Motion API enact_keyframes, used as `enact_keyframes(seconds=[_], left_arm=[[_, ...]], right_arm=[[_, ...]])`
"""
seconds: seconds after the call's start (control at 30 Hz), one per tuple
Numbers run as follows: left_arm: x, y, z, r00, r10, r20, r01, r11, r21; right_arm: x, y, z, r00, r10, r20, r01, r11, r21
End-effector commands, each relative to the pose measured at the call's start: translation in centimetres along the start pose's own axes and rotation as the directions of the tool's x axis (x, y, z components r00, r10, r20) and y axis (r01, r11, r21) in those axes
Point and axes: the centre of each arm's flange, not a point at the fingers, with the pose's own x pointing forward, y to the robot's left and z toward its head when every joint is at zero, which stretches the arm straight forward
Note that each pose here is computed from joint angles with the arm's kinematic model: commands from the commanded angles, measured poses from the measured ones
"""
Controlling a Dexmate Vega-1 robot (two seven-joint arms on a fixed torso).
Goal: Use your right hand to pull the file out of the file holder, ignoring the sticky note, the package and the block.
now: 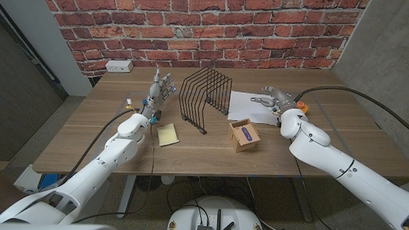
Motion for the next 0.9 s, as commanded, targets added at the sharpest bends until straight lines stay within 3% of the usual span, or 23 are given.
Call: enact_keyframes(seconds=[0.03,0.5,0.7,0.9], left_arm=[[0.0,0.0,0.0,1.000,0.000,-0.001,0.000,1.000,0.000],[0.0,0.0,0.0,1.000,0.000,-0.001,0.000,1.000,0.000],[0.0,0.0,0.0,1.000,0.000,-0.001,0.000,1.000,0.000],[0.0,0.0,0.0,1.000,0.000,-0.001,0.000,1.000,0.000]], right_arm=[[0.9,-0.8,-1.2,0.997,-0.036,0.067,0.023,0.981,0.191],[2.8,-0.1,-2.3,0.982,-0.094,0.163,0.019,0.913,0.408],[3.5,0.7,-2.6,0.977,-0.116,0.176,0.018,0.878,0.478],[4.2,1.8,-3.5,0.969,-0.156,0.191,0.015,0.808,0.589]])
